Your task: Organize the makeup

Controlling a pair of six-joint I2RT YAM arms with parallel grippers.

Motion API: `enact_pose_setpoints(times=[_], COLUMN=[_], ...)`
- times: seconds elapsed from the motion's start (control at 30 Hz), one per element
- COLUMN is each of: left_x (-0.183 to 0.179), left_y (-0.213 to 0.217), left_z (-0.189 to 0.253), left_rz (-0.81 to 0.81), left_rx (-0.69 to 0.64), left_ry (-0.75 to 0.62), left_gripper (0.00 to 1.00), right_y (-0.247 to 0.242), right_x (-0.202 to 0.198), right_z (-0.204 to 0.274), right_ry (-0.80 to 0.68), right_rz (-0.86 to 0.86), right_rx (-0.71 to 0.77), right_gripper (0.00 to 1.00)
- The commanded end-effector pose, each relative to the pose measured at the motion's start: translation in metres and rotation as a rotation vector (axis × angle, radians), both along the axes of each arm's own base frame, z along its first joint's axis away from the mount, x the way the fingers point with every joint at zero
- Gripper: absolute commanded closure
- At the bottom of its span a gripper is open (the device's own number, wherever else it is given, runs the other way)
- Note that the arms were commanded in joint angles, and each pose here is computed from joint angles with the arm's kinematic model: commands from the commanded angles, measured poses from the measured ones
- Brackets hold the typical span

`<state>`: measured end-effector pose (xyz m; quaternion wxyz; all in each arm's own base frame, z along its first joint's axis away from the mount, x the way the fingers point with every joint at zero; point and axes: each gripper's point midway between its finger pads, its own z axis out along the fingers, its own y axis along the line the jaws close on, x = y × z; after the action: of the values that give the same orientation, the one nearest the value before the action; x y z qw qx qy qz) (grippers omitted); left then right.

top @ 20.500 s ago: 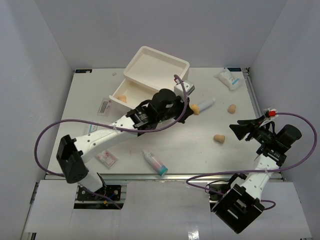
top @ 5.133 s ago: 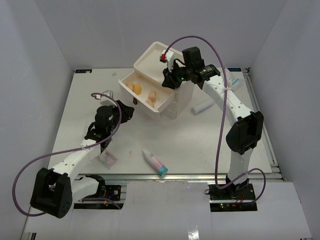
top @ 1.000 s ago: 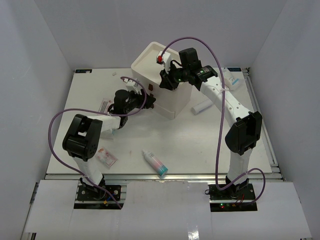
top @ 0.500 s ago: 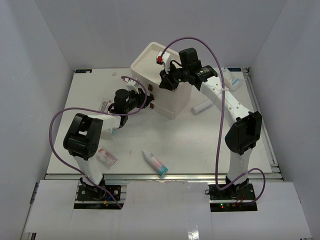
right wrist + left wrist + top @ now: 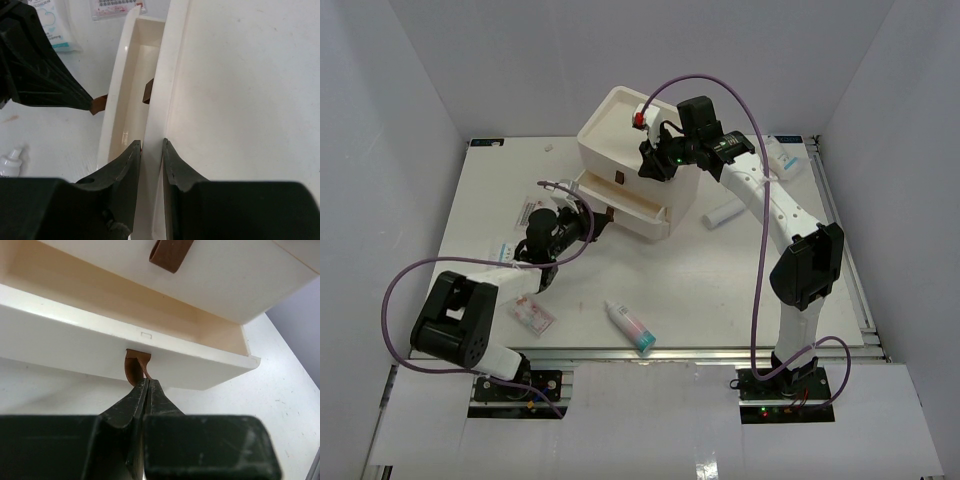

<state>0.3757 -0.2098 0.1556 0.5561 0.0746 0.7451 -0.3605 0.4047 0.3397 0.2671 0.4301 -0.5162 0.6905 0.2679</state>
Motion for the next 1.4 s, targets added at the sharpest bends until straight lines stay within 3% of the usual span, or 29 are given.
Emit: enact_pose_setpoints(times=[0.0,0.5,0.63,0.87,0.97,1.2,1.37], left_x=[-0.028,-0.063,-0.068,-0.073,-0.075,-0.092,-0.109], left_y=[0.006,0.015,0.017,0.023,0.024,0.032,0.029], left_z=[0.016,0.022,0.022,0.049,0.068,0.113,0.121], left_rz=[-0.01,-0.005,-0.003,0.024,0.025,0.029,-0.025], left_rx=[-0.039,-0.091,-0.097,-0.114,-0.117,-0.113,-0.088], left_ry=[-0.021,0.004,0.012,-0.007,-0.013,-0.05,-0.02], left_gripper=[0.89,0.89,0.88,0.37,0.23,0.03,0.02], right_y=[0.007,0.004,0.002,-0.005,-0.015,-0.039,-0.065], right_x=[-0.038,-0.028,-0.028,-0.031,-0.03,-0.049,-0.063], right_z=[-0.047,-0.05,-0.045,-0.001,0.019,0.038,0.023], right_ry=[0.195,0.187,0.175,0.064,-0.008,-0.092,-0.123], right_rz=[0.079,0.057,0.056,0.051,0.023,0.005,-0.025], right_rx=[-0.075,-0.086,-0.084,-0.053,-0.061,-0.074,-0.11], right_gripper=[0.84,0.81,0.74,0.39,0.31,0.3,0.29])
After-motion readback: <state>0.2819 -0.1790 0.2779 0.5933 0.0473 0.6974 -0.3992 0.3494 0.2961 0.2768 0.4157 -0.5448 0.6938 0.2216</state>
